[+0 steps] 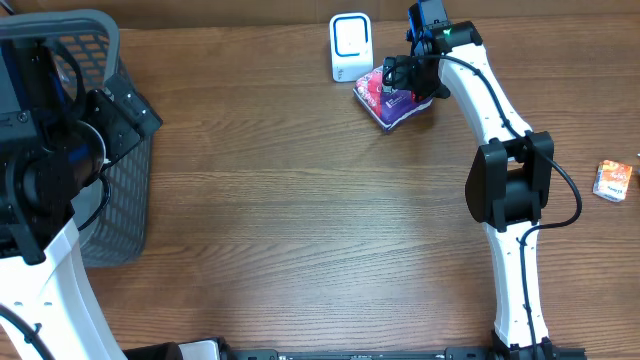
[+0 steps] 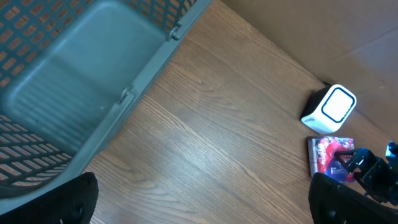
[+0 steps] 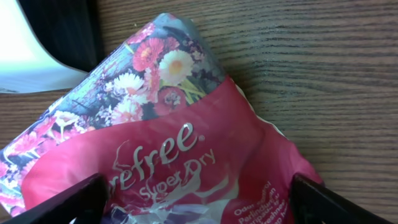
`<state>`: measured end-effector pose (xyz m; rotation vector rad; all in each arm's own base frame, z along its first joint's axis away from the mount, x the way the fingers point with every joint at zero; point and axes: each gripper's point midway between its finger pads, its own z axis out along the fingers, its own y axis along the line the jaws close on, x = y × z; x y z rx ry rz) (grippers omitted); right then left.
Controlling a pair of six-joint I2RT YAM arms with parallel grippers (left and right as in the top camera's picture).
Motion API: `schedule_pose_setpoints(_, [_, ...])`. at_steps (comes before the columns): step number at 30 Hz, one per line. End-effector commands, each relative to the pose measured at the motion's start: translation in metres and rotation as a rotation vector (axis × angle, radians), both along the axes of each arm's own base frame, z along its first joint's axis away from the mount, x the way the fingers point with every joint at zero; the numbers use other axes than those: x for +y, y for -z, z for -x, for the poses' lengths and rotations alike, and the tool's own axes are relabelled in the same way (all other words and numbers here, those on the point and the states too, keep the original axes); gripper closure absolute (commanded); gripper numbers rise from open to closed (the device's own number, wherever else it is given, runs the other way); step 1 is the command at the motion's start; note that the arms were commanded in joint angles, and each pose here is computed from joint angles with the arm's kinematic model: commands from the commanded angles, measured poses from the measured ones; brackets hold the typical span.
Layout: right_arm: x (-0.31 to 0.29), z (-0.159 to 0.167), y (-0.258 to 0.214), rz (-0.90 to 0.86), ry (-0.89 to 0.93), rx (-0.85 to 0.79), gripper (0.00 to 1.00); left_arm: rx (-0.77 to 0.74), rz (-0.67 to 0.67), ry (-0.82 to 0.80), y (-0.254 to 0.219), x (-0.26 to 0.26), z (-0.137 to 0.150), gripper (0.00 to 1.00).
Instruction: Scan the item barcode
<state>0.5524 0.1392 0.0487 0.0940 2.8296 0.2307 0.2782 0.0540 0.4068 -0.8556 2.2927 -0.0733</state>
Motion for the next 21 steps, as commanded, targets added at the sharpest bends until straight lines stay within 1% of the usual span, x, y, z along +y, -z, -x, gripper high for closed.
schedule_pose_setpoints(1, [-0.004, 0.004, 0.032, 0.024, -0.026, 0.054, 0.10, -0.003, -0.010, 0.008, -0.001, 0.001, -0.001, 0.00])
schedule_pose_setpoints(2, [-0.004, 0.006, 0.038, 0.027, -0.026, 0.067, 0.13, -0.003, -0.010, 0.008, -0.001, 0.001, -0.001, 0.00])
schedule_pose_setpoints(3, [-0.005, 0.008, 0.041, 0.029, -0.026, 0.077, 0.20, -0.003, -0.010, 0.008, -0.001, 0.001, -0.001, 0.00])
schedule_pose_setpoints(4, [-0.005, 0.009, 0.045, 0.031, -0.026, 0.087, 0.23, -0.003, -0.010, 0.008, -0.001, 0.001, -0.001, 0.00])
schedule_pose_setpoints(6, [-0.007, 0.012, 0.047, 0.038, -0.025, 0.098, 0.27, -0.003, -0.010, 0.008, -0.001, 0.001, -0.001, 0.00])
schedule_pose_setpoints(7, [-0.008, 0.013, 0.048, 0.046, -0.023, 0.102, 0.32, -0.003, -0.010, 0.008, -0.001, 0.001, -0.001, 0.00])
schedule_pose_setpoints(8, [-0.010, 0.014, 0.048, 0.057, -0.020, 0.107, 0.40, -0.003, -0.010, 0.008, -0.001, 0.001, -0.001, 0.00])
schedule_pose_setpoints(9, [-0.013, 0.016, 0.049, 0.070, -0.017, 0.113, 0.69, -0.003, -0.010, 0.008, -0.001, 0.001, -0.001, 0.00])
schedule_pose_setpoints(10, [-0.015, 0.018, 0.049, 0.080, -0.015, 0.120, 0.96, -0.003, -0.010, 0.008, -0.001, 0.001, -0.001, 0.00])
schedule_pose_setpoints(16, [-0.018, 0.030, 0.046, 0.089, -0.007, 0.169, 0.96, -0.003, -0.010, 0.008, -0.001, 0.001, -0.001, 0.00])
schedule_pose_setpoints(18, [-0.016, 0.031, 0.034, 0.073, -0.009, 0.167, 0.96, -0.003, -0.010, 0.008, -0.001, 0.001, -0.001, 0.00])
schedule_pose_setpoints(21, [-0.017, 0.027, 0.003, 0.044, -0.004, 0.124, 0.96, -0.003, -0.010, 0.008, -0.001, 0.001, -0.001, 0.00])
